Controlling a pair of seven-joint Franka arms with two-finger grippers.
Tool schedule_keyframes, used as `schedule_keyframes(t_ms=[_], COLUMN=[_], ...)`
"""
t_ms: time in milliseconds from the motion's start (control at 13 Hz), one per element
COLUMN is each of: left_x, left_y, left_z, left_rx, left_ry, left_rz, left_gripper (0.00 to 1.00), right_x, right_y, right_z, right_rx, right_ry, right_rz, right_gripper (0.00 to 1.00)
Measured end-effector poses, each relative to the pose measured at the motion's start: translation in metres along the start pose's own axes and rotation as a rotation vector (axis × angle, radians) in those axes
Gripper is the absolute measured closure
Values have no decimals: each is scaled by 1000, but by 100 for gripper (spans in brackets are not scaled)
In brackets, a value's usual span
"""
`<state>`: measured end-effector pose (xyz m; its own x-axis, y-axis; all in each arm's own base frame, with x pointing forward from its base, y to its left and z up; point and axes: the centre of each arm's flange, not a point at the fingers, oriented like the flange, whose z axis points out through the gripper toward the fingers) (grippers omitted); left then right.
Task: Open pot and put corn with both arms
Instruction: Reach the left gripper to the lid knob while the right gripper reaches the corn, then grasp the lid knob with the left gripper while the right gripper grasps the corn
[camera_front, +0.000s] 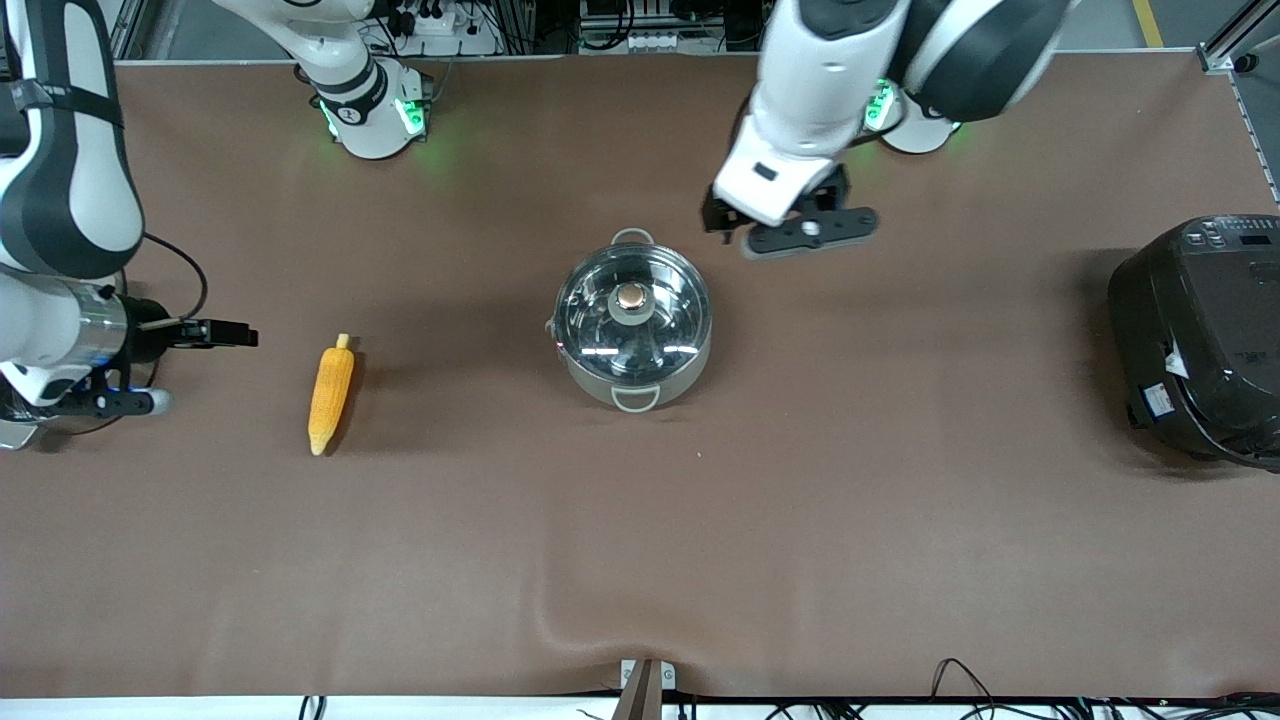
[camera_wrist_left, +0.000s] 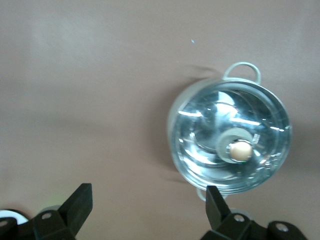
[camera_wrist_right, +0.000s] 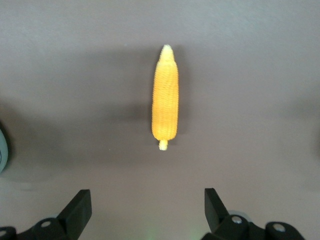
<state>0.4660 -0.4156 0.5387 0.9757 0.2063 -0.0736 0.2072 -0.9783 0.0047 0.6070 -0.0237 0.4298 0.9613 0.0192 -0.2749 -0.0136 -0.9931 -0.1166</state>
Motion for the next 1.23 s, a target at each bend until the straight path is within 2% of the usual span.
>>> schedule_keyframes(t_ms=[231, 385, 615, 846, 1077, 1231], left_x=[-20, -17, -11, -14, -15, -16], left_y=[44, 62, 76, 93, 111, 118], left_z=[39, 65, 100, 122, 140, 153], left_rx=[-29, -52, -59, -46, -36, -22], left_ry=[-11, -18, -38, -27, -18, -12], left_rz=[-59, -62, -58, -42, -63, -54], left_gripper=[0, 0, 0, 0, 3, 9], right_x=[20, 47, 75, 78, 73, 69], right_y=[-33, -25, -11, -34, -33, -27], right_z=[24, 61, 112, 122, 144, 161], right_rx=[-17, -24, -30, -68, -95, -102], right_ry=[21, 45, 40, 31, -3, -19], right_rz=[-53, -46, -38, -87, -98, -94], right_gripper=[0, 0, 0, 0, 0, 0])
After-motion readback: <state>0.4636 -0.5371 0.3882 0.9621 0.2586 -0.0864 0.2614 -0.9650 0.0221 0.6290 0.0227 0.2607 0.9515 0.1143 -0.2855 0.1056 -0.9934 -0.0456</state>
